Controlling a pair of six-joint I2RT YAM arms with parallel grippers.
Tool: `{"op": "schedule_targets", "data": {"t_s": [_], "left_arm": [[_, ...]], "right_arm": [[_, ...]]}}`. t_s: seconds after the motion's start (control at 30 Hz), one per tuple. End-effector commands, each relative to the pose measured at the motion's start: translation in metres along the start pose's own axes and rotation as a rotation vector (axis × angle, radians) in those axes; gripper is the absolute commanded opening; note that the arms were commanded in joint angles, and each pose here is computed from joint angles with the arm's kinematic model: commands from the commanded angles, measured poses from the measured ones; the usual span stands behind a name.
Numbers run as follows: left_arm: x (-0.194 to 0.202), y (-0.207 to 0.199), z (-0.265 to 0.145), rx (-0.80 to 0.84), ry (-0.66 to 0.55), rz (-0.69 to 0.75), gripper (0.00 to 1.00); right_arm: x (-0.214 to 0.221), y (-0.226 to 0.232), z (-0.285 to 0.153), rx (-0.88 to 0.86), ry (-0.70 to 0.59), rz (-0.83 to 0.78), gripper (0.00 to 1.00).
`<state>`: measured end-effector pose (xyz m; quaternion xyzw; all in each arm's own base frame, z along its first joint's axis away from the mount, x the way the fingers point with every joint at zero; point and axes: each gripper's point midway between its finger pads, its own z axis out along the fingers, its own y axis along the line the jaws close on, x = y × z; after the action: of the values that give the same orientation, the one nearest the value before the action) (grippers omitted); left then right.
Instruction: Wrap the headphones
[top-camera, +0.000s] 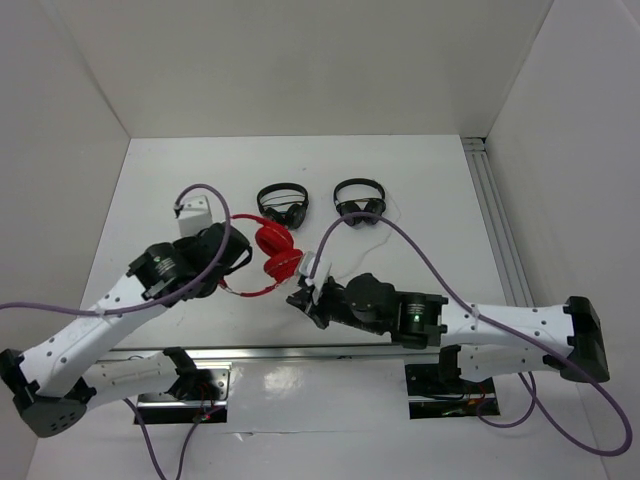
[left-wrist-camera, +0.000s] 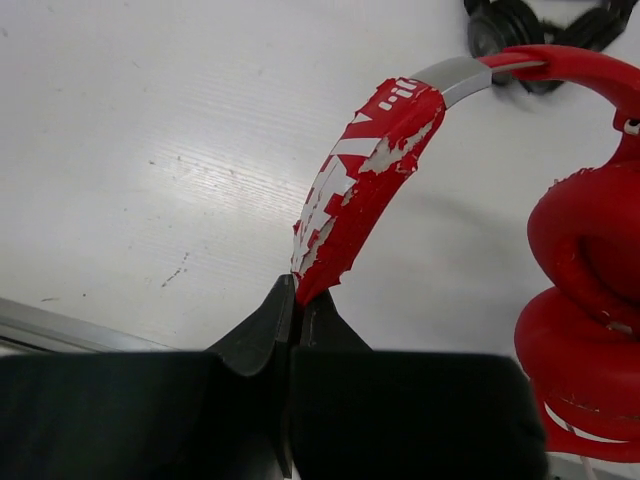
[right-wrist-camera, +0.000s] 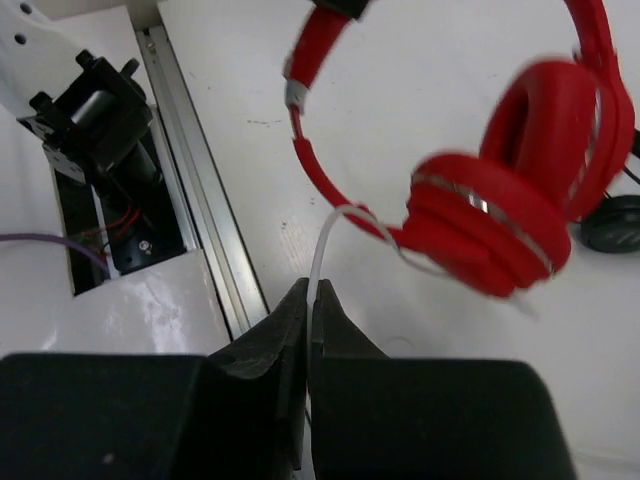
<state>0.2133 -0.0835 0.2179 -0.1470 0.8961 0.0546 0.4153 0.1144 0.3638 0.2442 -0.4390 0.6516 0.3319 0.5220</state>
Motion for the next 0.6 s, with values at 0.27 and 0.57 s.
{"op": "schedule_targets", "data": {"t_s": [0.27,0.57], "left_arm": [[-0.071,0.073,-0.042,-0.198,-0.212,-0.139,0.0],[-0.051,0.027,-0.009,-0.076,-0.106,0.168,0.0]], "right_arm": [[-0.013,-0.055,-0.044,0.323,-0.009,0.09,0.04],[-0.036,-0.089,-0.068,0.514,-0.038,0.068,0.04]]}}
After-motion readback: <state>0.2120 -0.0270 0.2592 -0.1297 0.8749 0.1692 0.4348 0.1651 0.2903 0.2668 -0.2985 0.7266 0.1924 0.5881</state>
